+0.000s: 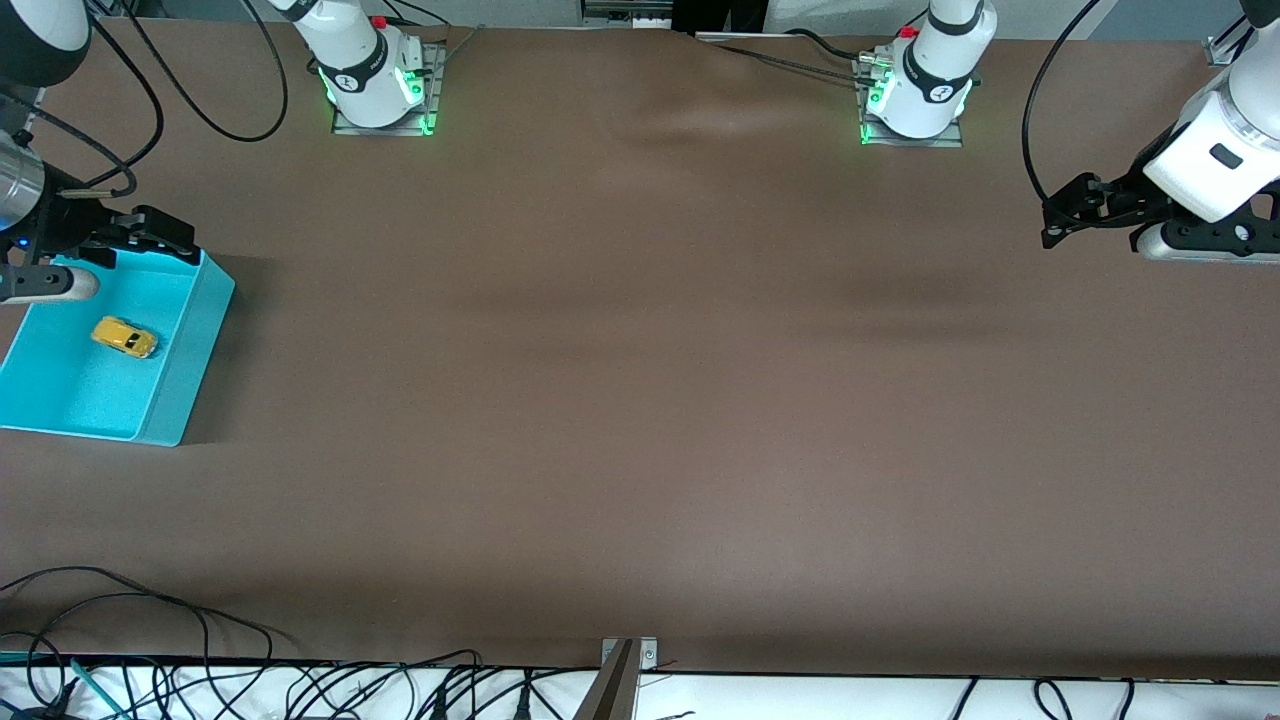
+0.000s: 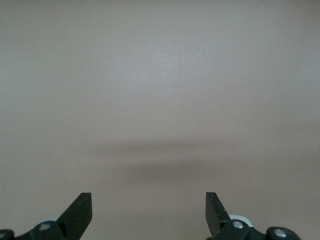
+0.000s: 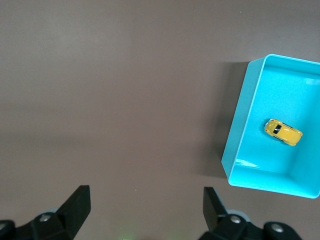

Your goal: Wind up and store yellow beetle car

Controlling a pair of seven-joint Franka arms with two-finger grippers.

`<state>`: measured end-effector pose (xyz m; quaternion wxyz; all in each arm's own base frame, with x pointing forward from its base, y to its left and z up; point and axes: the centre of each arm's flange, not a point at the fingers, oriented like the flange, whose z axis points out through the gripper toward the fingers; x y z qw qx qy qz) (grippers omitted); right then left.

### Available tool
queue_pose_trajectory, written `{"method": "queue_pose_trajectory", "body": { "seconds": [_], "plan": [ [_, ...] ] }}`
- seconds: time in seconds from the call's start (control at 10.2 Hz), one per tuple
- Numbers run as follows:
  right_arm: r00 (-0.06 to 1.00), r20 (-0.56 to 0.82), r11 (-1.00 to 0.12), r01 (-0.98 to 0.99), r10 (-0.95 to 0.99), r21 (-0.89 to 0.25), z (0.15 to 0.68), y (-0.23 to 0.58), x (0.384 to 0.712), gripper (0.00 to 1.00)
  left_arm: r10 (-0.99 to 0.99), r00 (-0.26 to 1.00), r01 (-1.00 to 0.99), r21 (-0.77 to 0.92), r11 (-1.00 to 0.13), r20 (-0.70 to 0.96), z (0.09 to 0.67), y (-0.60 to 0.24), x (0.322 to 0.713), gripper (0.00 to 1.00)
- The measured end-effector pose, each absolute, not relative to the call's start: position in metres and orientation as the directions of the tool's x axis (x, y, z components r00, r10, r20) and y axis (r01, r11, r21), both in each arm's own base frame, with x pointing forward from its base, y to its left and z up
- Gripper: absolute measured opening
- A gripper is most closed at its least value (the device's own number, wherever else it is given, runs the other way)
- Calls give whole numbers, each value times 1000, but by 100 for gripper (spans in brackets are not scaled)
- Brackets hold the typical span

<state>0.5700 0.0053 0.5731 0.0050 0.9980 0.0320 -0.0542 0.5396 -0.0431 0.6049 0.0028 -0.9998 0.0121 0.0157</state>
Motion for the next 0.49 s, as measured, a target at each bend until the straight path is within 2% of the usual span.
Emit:
{"method": "queue_pose_trajectory", "body": {
  "seconds": [0.49],
  "plan": [
    [993, -112, -999, -36, -38, 20, 577, 13, 566, 100, -24, 999, -24, -5, -1000, -31, 605, -43, 540, 100]
  ]
}}
